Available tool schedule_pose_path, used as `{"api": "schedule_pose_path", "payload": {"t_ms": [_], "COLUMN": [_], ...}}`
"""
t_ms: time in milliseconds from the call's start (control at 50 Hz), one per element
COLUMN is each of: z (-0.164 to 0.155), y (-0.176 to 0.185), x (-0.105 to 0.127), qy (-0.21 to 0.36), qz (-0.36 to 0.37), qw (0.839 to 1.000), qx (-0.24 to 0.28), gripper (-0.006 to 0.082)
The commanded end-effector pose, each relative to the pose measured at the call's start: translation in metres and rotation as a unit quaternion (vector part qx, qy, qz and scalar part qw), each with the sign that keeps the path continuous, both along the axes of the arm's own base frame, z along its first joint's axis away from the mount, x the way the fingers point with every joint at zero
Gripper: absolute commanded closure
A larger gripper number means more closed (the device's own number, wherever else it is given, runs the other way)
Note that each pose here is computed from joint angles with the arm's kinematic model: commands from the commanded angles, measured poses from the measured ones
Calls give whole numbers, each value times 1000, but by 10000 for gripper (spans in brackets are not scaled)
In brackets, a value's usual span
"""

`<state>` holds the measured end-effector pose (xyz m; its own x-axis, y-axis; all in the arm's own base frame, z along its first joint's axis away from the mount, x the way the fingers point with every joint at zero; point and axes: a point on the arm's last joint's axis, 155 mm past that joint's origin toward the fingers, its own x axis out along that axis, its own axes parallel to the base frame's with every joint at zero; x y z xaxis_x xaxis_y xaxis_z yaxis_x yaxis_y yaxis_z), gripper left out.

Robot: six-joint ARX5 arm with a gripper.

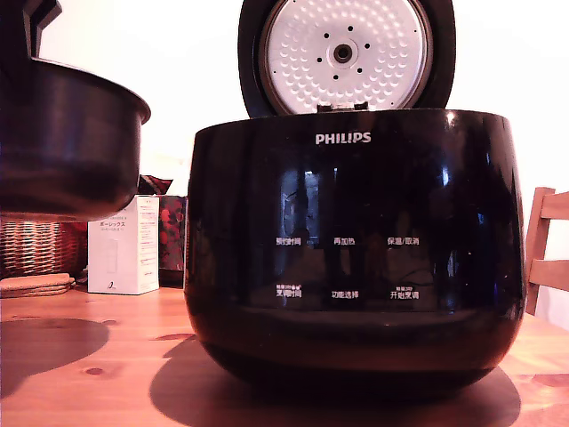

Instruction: Place the pot you are holding inside the rice cooker

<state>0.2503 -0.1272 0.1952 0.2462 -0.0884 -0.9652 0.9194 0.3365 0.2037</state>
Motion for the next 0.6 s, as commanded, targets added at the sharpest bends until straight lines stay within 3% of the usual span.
{"api": "schedule_pose_path", "payload": {"t_ms": [0, 340, 580], "z": [14, 16, 35], "y": [-4, -5, -27], "x": [7, 8, 7], "qy": [-34, -38, -60], "qz": [5, 5, -15], "qw": [999, 999, 995], "qx": [-17, -22, -82], "gripper": [791, 791, 791]}}
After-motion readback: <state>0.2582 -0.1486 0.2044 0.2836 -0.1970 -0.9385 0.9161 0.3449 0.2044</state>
